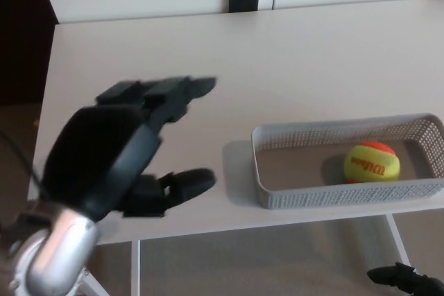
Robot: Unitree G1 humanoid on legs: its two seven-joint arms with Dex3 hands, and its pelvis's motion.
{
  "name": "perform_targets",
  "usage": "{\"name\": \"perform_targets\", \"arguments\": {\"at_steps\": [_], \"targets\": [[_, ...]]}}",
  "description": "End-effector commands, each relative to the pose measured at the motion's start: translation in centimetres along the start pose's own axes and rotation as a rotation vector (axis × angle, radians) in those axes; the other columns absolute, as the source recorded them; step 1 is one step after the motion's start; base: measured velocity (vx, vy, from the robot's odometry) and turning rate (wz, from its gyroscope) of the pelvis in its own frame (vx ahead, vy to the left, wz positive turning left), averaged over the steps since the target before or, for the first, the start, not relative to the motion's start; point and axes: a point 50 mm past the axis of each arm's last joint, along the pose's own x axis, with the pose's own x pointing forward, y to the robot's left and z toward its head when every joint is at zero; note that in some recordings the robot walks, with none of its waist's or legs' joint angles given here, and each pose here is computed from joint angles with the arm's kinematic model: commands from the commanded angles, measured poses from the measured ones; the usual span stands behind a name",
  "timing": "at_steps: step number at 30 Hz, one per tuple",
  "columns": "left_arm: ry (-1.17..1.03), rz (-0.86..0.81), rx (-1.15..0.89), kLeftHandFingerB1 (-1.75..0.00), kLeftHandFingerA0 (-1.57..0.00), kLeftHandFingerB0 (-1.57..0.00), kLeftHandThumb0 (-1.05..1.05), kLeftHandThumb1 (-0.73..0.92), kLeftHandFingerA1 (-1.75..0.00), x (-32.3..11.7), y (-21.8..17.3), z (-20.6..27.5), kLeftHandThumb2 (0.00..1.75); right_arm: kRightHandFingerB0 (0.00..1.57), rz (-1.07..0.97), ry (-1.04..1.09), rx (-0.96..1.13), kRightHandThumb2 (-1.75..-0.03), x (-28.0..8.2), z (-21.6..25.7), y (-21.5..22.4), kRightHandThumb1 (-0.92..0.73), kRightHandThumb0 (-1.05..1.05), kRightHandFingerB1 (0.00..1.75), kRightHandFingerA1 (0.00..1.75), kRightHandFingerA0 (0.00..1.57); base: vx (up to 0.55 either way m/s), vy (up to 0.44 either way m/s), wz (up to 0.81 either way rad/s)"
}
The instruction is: The robot walk towards a table in front and uses its left hand to pickup a tennis ball on the left side and put it in a container on the right hand side
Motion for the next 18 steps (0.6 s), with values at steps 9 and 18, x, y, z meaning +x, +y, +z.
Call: {"name": "perform_targets", "arguments": {"at_steps": [9,18], "targets": [[-0.058,-0.549,-0.484,-0.32,-0.34,-0.36,-0.85,0.71,-0.32,-19.4,6.1,-6.1,0.63,0.34,-0.038,0.149,0.09,-0.64,-1.2,-3.5,-0.7,-0.68,-0.57,0.54,0.81,0.4,0.0,0.0,0.0],[0.148,-0.763,-0.297,-0.32,-0.5,-0.37,-0.75,0.58,-0.4,-19.6,3.2,-6.5,0.59,0.34,-0.016,0.183,0.082,-0.64,-2.1,-4.8,-0.1,-0.72,-0.57,0.52,0.83,0.42,0.0,0.0,0.0]]}}
